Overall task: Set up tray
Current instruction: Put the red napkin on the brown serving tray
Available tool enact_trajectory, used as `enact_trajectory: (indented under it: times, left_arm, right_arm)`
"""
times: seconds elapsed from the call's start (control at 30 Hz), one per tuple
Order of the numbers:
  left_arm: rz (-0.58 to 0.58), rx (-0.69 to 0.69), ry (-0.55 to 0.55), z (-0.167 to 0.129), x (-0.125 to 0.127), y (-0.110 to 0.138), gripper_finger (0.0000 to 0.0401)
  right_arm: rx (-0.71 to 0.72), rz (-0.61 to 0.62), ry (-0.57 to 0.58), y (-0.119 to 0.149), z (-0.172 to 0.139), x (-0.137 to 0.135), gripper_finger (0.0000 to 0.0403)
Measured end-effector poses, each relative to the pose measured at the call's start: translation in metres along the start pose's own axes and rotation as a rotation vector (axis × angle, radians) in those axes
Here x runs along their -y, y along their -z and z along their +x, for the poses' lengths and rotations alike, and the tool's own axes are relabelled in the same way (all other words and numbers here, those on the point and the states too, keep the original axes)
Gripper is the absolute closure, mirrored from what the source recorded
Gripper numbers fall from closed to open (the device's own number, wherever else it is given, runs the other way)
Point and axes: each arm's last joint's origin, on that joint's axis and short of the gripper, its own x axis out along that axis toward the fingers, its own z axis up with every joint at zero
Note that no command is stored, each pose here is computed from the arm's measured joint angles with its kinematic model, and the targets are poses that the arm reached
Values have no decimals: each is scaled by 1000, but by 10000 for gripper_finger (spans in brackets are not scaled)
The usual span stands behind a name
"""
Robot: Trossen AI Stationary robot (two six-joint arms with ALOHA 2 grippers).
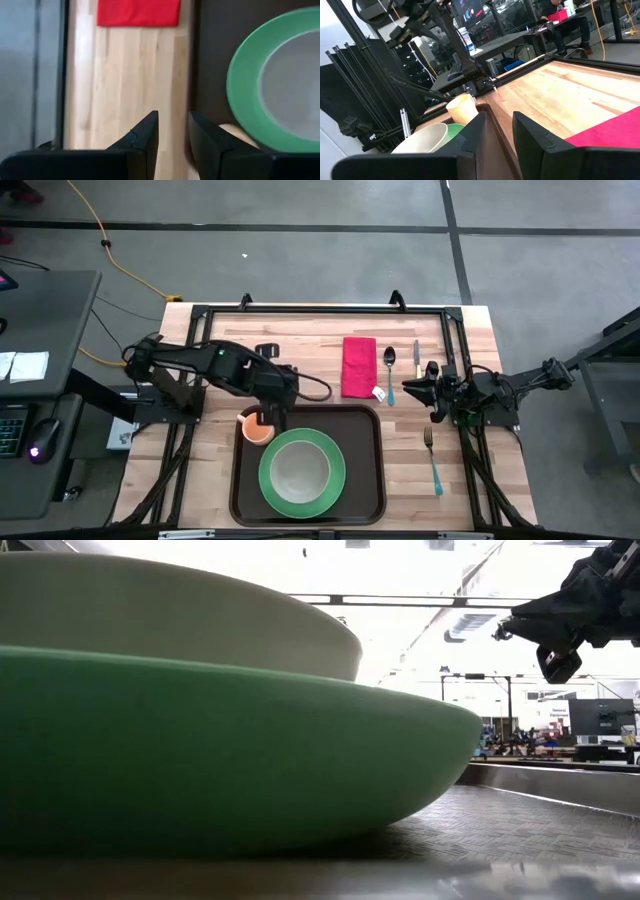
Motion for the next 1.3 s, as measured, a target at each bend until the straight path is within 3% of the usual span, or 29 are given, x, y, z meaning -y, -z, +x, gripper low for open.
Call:
enact_trajectory:
  times: [0.27,1.3]
  left_arm:
    - [1,33,-79,-12,-10,8,265]
    - [-33,230,-108,-75,-49,56,265]
  right_arm:
    - [3,1,3,0,0,0,329]
    - [-16,1,7,2,1,0,329]
